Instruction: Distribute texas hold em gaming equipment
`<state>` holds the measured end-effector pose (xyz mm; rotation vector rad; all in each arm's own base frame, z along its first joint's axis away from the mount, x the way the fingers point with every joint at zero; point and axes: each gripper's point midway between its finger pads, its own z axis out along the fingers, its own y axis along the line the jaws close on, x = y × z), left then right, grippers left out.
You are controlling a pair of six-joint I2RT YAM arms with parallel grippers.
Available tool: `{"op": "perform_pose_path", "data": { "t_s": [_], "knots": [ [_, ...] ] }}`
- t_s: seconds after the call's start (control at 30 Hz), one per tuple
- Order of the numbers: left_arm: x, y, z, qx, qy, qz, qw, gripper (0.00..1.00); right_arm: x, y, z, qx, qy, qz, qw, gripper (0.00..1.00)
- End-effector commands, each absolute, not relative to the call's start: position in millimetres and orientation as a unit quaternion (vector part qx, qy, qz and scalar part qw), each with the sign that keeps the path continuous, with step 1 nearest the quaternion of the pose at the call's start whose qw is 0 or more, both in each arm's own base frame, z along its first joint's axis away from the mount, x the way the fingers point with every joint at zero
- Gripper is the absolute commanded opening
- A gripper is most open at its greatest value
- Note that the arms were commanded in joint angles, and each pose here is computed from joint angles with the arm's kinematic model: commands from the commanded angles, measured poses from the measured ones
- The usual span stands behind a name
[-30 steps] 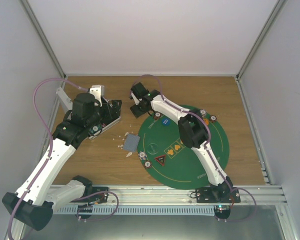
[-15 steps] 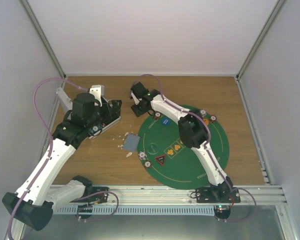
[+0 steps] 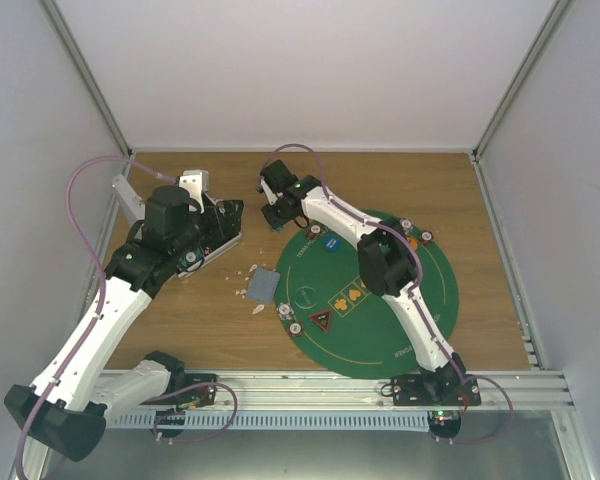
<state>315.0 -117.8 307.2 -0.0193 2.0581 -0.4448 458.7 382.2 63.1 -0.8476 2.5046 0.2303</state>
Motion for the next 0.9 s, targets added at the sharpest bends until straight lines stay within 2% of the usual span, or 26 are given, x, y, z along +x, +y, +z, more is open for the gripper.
{"op": "perform_pose_path", "data": {
  "t_s": [0.0,0.57,0.87],
  "knots": [
    [317,-114,319,-0.012,0.836,-0.186,0.516,0.99,460,392,74,-0.315,0.91,0.097,0.252,0.42],
    [315,-115,321,-0.012,0.834,-0.19,0.517,0.99,447,380,91,-0.312,0.911,0.095,0.252,0.41],
    [315,-113,320,-0.015,0.834,-0.189,0.518,0.99,391,358,98,-0.317,0.912,0.098,0.24,0.41]
  ]
}}
